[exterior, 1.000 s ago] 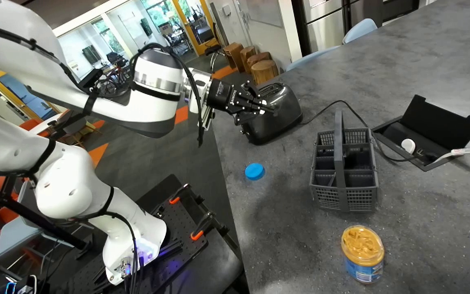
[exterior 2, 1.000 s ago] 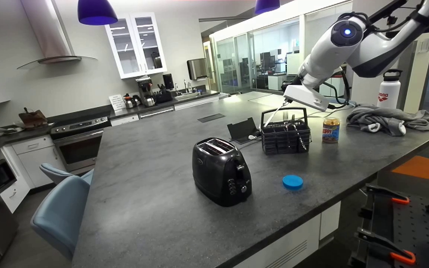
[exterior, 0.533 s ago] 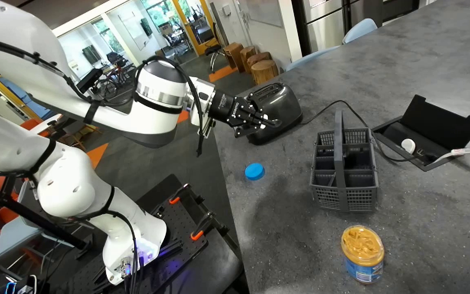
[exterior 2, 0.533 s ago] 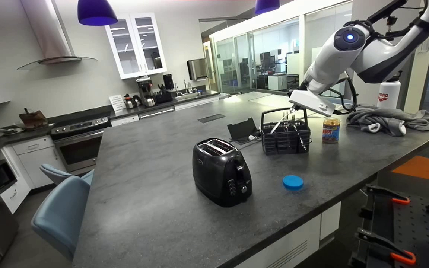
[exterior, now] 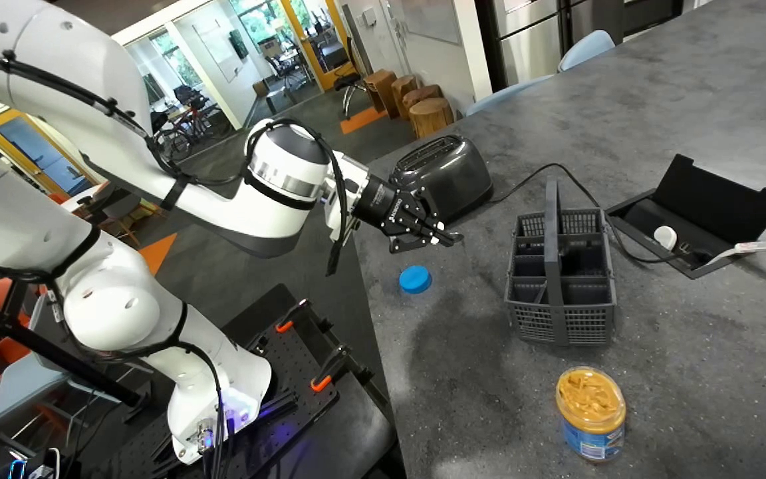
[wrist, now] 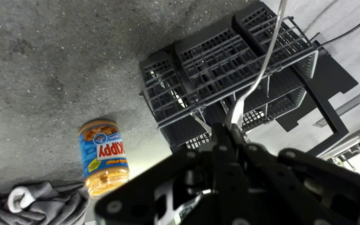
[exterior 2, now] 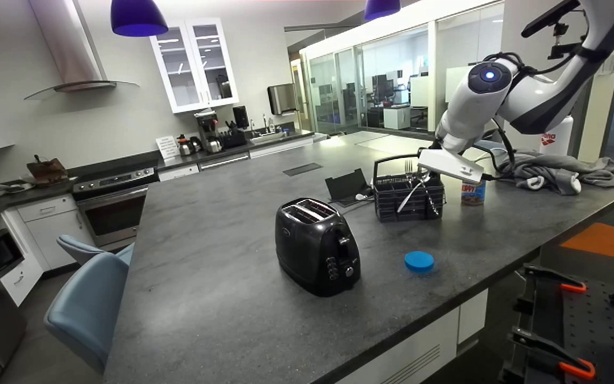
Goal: Take the fork from the counter and put it in the cutlery holder, take the spoon from the cutlery holder and put it on the counter, then move the cutlery holder to the right
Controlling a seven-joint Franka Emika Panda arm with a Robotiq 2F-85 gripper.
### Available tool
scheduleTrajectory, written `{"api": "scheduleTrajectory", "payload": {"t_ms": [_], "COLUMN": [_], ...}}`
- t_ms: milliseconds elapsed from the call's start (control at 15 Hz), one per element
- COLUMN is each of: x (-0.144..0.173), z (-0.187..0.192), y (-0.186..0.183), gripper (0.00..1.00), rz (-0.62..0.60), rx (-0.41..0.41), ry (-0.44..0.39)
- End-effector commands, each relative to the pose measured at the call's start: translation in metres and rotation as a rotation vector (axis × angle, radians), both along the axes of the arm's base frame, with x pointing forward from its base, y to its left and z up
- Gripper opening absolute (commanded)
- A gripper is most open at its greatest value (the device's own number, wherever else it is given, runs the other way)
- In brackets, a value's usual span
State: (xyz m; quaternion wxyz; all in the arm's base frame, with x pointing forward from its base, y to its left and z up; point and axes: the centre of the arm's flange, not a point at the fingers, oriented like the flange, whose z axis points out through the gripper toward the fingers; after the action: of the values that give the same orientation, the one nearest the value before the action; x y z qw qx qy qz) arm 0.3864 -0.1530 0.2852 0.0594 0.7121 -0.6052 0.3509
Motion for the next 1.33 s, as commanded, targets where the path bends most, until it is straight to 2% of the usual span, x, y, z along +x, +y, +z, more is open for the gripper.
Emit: {"api": "scheduleTrajectory", "payload": {"t_ms": [0,333,1133,1200,1267], "x": [0.017,0.033,0.061,0.064,0.065], "z": [-0.053,-0.077,-0.136,-0.138,-0.137], "y": [-0.005,-0.003,0.002,0.001,0.002], "gripper": [0.01,0.01,0.01,0.29,0.30], "rz": [0.015,0.043,0.042,0.046,0.047], "rx": [0.026,0.000,0.008,0.005,-0.003], "ry": [0.018,0.054,0.160,0.162,0.162]}}
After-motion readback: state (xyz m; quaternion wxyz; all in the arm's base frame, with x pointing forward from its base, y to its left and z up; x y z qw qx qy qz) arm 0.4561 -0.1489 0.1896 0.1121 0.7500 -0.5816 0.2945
